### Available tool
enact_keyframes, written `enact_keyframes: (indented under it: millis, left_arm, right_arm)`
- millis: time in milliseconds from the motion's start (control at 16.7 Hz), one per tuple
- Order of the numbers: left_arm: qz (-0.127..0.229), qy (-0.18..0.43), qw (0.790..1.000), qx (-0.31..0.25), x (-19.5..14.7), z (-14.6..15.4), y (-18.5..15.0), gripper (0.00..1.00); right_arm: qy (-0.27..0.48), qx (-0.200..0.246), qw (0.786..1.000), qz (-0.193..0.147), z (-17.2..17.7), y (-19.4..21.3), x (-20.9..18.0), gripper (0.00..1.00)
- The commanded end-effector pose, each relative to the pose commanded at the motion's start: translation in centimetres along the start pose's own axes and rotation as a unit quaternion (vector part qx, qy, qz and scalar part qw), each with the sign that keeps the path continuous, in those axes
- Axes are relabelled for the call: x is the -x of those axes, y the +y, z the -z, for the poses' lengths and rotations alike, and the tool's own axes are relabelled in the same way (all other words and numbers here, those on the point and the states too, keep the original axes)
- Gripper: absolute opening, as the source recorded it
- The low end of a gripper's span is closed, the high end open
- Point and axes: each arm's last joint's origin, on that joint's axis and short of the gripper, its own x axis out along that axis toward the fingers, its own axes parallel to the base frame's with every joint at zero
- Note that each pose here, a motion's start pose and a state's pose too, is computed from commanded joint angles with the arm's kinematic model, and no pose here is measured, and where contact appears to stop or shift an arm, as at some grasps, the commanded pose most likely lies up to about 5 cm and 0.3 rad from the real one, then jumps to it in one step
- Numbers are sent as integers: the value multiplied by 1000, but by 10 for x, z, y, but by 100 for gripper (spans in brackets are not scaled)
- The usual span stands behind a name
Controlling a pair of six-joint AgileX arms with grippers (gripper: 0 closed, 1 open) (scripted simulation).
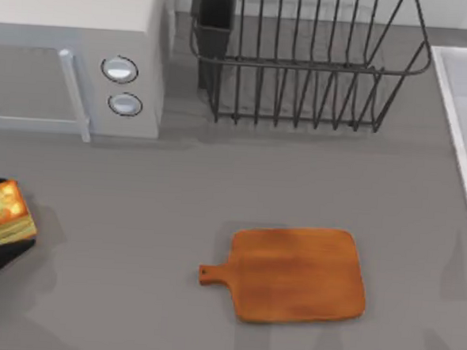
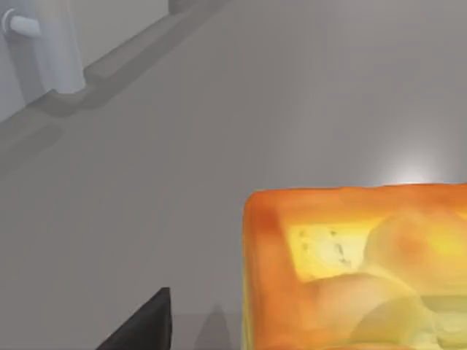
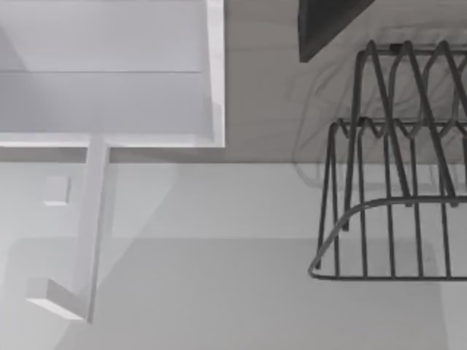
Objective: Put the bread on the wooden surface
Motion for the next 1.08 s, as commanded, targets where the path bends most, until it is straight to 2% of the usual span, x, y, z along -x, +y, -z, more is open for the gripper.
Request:
enact_keyframes:
  millis: [480, 1080]
  left_arm:
    - [0, 0, 1000, 0, -6, 0, 0, 100]
    - [0, 0, 1000, 0, -6, 0, 0, 25]
  right_arm:
    - [0, 0, 1000, 0, 0, 0, 0, 100]
    - [0, 0, 1000, 0, 0, 0, 0, 100]
